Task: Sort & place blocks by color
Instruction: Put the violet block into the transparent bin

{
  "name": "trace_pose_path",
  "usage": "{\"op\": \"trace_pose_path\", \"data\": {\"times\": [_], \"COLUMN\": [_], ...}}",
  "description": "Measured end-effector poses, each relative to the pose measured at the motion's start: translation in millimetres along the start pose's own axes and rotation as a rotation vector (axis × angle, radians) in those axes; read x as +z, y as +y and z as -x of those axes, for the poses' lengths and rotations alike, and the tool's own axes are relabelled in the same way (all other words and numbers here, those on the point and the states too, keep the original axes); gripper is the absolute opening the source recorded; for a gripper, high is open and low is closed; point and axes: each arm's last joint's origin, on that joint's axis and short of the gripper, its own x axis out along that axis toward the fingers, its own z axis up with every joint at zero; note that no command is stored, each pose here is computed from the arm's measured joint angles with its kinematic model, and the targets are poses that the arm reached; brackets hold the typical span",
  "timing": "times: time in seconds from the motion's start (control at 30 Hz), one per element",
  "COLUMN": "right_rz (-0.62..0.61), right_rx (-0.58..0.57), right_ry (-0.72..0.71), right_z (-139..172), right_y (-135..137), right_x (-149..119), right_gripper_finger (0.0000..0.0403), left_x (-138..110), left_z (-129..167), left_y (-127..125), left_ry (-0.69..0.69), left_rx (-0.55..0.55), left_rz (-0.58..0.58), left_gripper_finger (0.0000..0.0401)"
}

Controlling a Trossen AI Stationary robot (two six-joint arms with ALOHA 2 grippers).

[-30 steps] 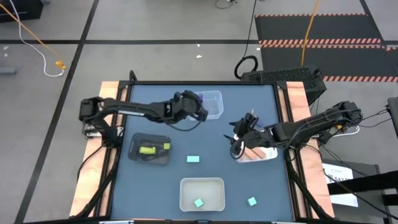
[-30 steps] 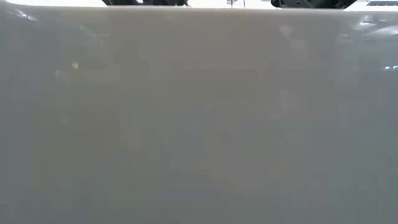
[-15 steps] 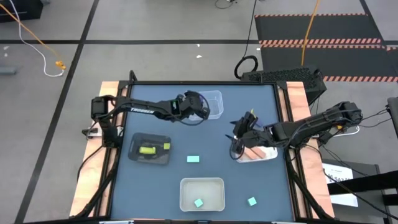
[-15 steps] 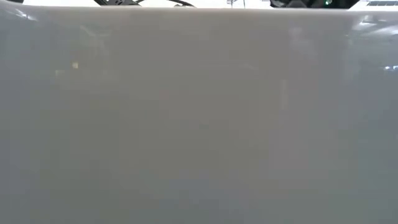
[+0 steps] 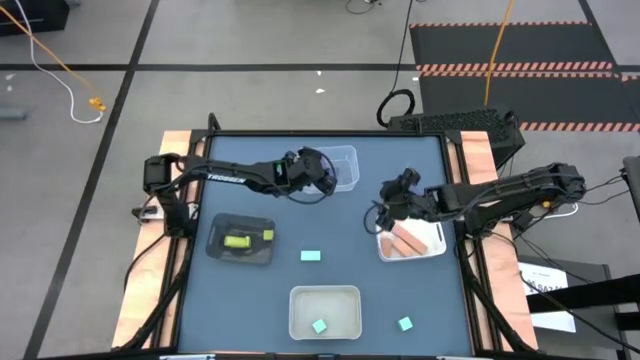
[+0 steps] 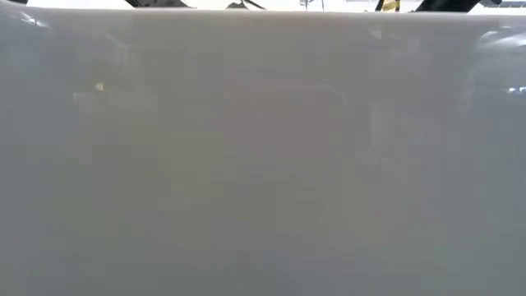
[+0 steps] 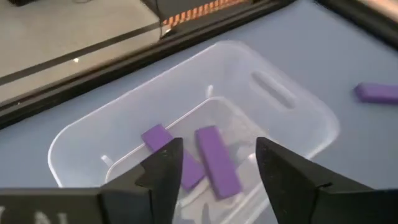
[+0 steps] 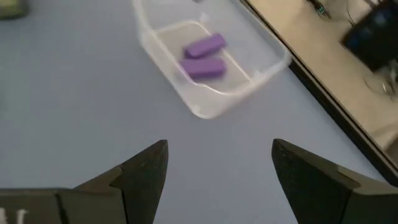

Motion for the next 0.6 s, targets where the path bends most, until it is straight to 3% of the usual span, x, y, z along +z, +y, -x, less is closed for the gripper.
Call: {"op": "trace_pose_path", "data": {"times": [0.17, 0.33, 0.6], "right_rz": [-0.111, -0.181, -0.180], "right_rx": [-0.091, -0.193, -0.311], "right_ry": [0.067, 0.137, 0.251], "right_z": [0, -6, -14], "right_y": [-27, -53, -83], "right_x": [-3, -5, -11], "right_gripper_finger": [0.0279, 0.0279, 0.0279], "left_x": [14, 20, 1], "left_z": [36, 92, 160], "left_y": [-16, -35, -37], "left_ry": [-0.090, -0.160, -0.053], "left_rx": [-0.104, -0.231, -0.302], "left_rz": [-0.052, -0.187, -0.349], "left_gripper_finger": [0.0218, 0.0212, 0.0193]}}
